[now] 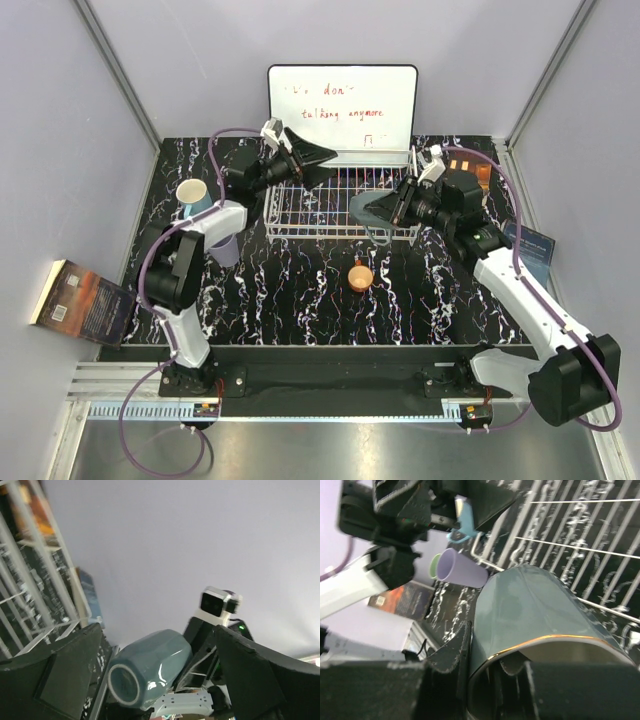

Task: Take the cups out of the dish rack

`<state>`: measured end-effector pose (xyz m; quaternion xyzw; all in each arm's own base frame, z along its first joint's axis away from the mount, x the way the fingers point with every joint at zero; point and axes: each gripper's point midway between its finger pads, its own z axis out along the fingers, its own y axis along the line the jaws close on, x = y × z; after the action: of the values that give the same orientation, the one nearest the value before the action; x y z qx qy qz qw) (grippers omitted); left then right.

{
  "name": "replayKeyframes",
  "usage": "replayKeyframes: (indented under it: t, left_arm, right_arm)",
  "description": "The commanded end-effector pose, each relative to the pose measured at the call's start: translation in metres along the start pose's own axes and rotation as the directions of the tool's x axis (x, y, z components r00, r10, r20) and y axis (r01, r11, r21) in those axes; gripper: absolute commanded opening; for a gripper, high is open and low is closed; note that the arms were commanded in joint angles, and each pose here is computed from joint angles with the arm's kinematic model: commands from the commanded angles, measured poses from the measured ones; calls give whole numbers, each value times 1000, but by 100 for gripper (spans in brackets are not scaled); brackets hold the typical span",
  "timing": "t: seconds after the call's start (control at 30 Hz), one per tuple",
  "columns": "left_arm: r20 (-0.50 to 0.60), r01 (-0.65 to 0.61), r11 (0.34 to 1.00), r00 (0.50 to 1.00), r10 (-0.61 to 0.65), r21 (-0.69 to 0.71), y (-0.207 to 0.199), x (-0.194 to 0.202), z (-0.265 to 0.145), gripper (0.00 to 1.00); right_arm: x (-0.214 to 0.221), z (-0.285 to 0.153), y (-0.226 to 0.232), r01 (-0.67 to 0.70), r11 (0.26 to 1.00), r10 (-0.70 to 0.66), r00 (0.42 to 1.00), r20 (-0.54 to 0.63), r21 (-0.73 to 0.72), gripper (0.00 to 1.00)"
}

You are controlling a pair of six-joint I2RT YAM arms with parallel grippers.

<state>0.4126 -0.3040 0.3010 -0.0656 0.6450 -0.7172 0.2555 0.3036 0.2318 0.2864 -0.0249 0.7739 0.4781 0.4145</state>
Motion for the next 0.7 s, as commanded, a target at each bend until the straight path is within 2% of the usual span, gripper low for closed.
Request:
replayKeyframes:
  t: [0.0, 0.03, 0.07, 0.13, 0.17, 0.23, 0.27, 0.47, 0.57, 0.67]
  left_arm:
    - [13, -232, 955, 971, 239, -186, -12, -9, -3, 99]
    - [-18, -197, 930, 979, 202, -311, 4, -2, -14, 99]
    - [-27, -283, 893, 956, 292, -348, 0, -8, -13, 99]
    - [-66, -279, 858, 958, 279, -430, 8, -1, -23, 99]
    - [-59, -324, 830, 940, 335, -455, 0, -4, -27, 99]
    - [-70, -328, 779, 936, 346, -534, 6, 1, -41, 99]
    - [-62, -371, 729, 909, 413, -575, 1, -2, -48, 99]
    - [-93, -383, 502, 855, 509, -775, 18, 3, -92, 99]
    - [-107, -393, 437, 829, 549, -809, 15, 8, -105, 99]
    - [-123, -411, 400, 807, 577, -819, 9, 14, -112, 99]
  right_arm:
    - [-48, -10, 12, 114, 988, -124, 987, 101, 104, 0]
    - [-59, -12, 10, 133, 979, -151, 982, 116, 153, 0]
    - [-59, -18, -17, 102, 950, -137, 985, 101, 294, 0]
    - [-68, -18, -32, 126, 910, -165, 984, 67, 396, 0]
    - [-64, -26, -51, 113, 860, -152, 988, 39, 498, 0]
    - [-70, -25, -59, 126, 824, -153, 988, 2, 552, 0]
    - [-67, -33, -72, 121, 776, -140, 990, -18, 619, 0]
    - [-42, -36, -92, 92, 710, -38, 995, -91, 698, 0]
    - [-31, -39, -93, 104, 696, -31, 993, -115, 711, 0]
    - [-23, -44, -91, 111, 689, -17, 990, -137, 716, 0]
